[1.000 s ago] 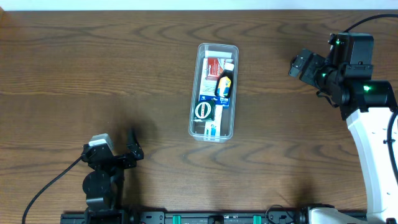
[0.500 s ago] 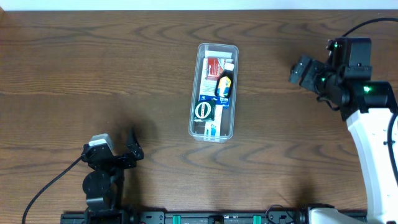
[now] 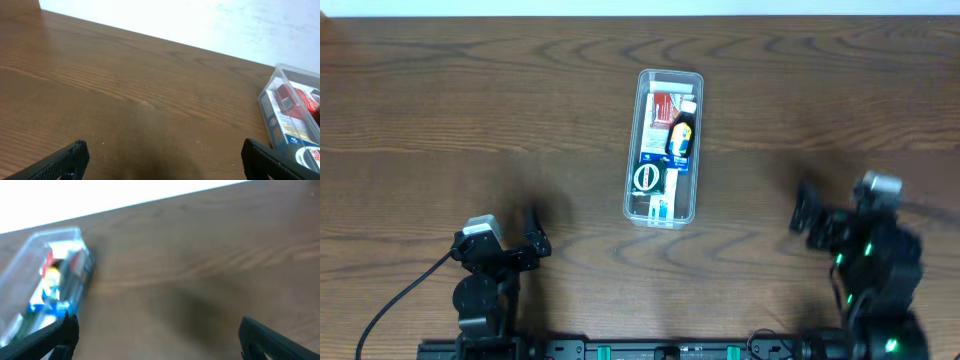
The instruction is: Pack container
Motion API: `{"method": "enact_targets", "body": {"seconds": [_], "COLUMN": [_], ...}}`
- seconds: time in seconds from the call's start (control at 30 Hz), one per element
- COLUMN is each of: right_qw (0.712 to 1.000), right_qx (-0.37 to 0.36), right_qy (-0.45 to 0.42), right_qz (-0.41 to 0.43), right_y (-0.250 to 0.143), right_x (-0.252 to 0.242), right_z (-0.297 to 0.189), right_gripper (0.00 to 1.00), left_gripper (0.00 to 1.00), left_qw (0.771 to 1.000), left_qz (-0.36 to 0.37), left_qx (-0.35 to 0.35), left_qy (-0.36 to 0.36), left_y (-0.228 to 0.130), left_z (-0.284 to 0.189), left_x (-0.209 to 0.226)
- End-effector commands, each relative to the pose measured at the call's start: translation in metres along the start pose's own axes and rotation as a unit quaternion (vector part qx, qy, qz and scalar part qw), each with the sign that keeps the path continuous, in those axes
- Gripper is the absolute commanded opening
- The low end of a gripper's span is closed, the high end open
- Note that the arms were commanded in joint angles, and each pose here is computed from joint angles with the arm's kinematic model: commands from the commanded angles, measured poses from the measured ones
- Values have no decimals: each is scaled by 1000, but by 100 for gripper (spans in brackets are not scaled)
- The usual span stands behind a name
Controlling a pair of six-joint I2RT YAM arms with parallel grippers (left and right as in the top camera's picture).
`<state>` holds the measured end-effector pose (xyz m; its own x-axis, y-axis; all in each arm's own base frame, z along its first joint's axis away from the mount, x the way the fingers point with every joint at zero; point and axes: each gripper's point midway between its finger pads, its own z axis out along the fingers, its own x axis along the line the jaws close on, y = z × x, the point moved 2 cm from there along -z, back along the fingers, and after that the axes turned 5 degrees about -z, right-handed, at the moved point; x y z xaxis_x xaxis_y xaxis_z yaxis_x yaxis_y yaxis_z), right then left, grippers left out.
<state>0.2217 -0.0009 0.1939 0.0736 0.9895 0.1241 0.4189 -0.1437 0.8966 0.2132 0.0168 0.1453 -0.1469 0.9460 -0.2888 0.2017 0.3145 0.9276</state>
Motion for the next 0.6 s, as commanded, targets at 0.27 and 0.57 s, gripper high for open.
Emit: {"method": "enact_targets", "body": {"seconds": [0.27, 0.57], "right_qw": [997, 998], "right_qx": [-76, -46], "right_qy": [-7, -9], "right_qz": [-26, -34], "right_y": [-38, -65], "right_x": [-11, -14], "right_z": [-5, 11], "right_gripper": [99, 99], "left_gripper": [98, 98], "left_qw": [1000, 1000], "left_qz": [8, 8], "left_qx": [17, 16], "left_qy": [-2, -2], "left_y": [-12, -12], "left_z": [2, 2], "left_x": [1, 1]}}
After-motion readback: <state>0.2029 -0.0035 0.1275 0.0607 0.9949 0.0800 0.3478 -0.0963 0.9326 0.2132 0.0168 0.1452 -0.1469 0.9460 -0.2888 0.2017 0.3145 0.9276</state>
